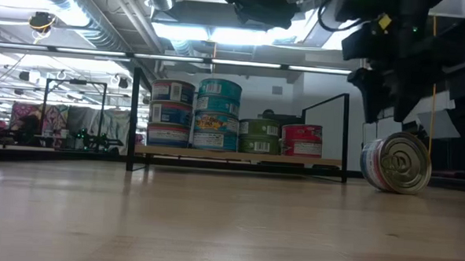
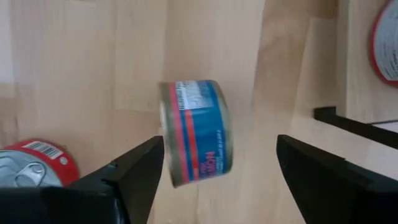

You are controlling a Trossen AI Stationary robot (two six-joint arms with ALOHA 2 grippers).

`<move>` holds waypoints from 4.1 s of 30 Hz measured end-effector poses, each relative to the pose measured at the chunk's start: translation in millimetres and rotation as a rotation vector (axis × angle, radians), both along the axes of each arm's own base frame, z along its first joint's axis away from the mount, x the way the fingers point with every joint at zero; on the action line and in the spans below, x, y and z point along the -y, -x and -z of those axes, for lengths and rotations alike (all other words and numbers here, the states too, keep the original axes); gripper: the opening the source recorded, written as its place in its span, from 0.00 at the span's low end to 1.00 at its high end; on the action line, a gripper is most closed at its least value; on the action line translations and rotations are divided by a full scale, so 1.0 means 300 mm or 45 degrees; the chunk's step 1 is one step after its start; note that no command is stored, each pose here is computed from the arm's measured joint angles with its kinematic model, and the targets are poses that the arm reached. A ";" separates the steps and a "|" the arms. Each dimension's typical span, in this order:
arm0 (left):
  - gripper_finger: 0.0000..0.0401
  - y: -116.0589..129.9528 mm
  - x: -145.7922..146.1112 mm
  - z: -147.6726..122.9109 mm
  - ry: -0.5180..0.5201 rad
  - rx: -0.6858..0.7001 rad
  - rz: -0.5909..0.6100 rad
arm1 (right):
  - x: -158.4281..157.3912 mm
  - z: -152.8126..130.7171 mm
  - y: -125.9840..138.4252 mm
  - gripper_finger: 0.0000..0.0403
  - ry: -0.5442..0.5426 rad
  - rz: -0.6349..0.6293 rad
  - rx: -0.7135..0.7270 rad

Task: Stack canned seafood by type on shelf
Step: Stack the blue and pink tuna can on top of the other blue tuna cans on the shelf, then stack the blue pink tuna can on top of the other blue tuna cans on the shelf

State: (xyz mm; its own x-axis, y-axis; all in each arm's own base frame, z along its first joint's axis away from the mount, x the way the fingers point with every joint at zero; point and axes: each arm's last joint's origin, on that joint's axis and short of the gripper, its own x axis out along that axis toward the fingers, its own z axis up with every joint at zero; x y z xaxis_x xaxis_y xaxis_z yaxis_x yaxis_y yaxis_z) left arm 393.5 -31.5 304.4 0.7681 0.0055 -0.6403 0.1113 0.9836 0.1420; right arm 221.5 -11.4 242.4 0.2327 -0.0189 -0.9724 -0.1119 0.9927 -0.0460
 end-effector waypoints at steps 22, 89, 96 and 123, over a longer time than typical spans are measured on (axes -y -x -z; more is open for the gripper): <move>0.33 0.003 0.000 0.003 -0.001 -0.018 0.000 | 0.025 0.085 0.007 0.76 -0.059 0.009 0.041; 0.33 0.004 0.000 0.004 0.022 -0.025 -0.020 | 0.047 0.194 -0.094 0.44 -0.049 0.889 -0.130; 0.33 0.055 -0.003 -0.044 0.023 -0.043 -0.030 | 0.046 0.191 -0.097 0.44 -0.049 0.855 -0.125; 0.34 0.225 -0.023 -0.179 -0.046 -0.079 -0.078 | -0.213 -0.225 -0.293 0.45 0.366 -0.002 0.566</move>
